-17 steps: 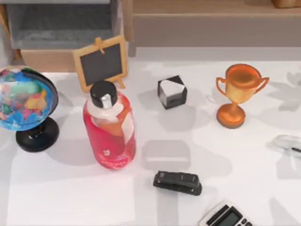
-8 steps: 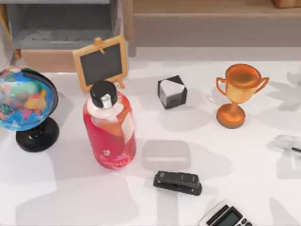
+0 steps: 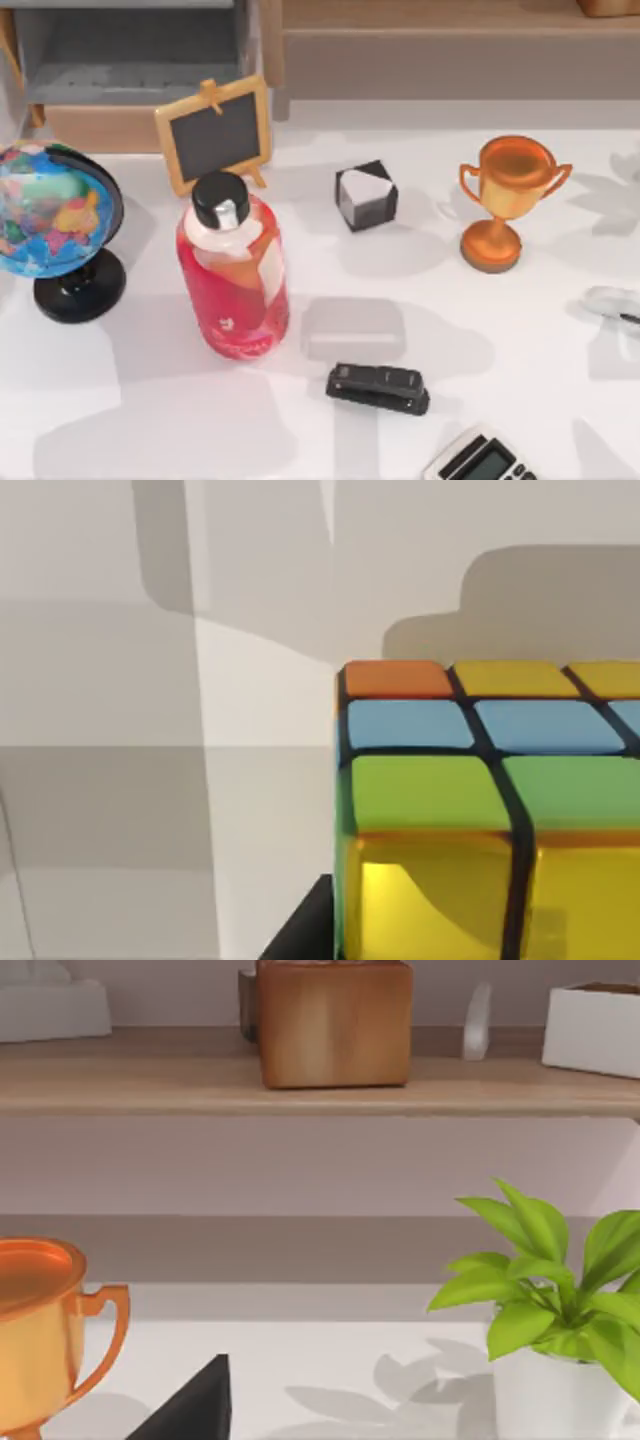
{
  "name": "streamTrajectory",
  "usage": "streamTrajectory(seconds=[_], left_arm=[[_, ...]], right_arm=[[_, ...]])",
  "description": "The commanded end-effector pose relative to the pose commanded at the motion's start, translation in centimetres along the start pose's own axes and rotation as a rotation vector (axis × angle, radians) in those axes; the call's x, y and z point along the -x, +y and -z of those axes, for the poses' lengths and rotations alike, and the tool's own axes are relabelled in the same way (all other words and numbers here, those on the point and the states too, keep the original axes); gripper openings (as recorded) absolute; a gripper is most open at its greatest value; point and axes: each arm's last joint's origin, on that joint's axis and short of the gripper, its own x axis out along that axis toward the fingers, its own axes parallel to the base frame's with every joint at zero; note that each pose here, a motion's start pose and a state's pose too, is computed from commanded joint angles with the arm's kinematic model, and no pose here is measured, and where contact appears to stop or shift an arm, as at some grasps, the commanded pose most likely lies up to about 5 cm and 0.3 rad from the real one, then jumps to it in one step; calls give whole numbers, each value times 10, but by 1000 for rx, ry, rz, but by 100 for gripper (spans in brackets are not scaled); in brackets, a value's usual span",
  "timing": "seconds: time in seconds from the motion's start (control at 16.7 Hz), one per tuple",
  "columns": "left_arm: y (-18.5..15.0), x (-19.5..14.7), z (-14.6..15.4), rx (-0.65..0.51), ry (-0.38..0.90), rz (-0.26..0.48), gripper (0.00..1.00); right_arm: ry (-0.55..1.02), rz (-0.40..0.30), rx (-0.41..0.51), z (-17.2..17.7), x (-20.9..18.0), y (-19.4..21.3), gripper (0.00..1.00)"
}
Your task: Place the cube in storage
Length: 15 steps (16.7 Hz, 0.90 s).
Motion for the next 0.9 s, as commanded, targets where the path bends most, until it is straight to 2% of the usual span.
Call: streamTrajectory(seconds=[0.54, 0.9], left_arm=[[0, 0, 0, 0, 0, 0, 98], [0, 0, 0, 0, 0, 0, 100]], right_arm=[[0, 0, 0, 0, 0, 0, 100], [0, 0, 0, 0, 0, 0, 100]])
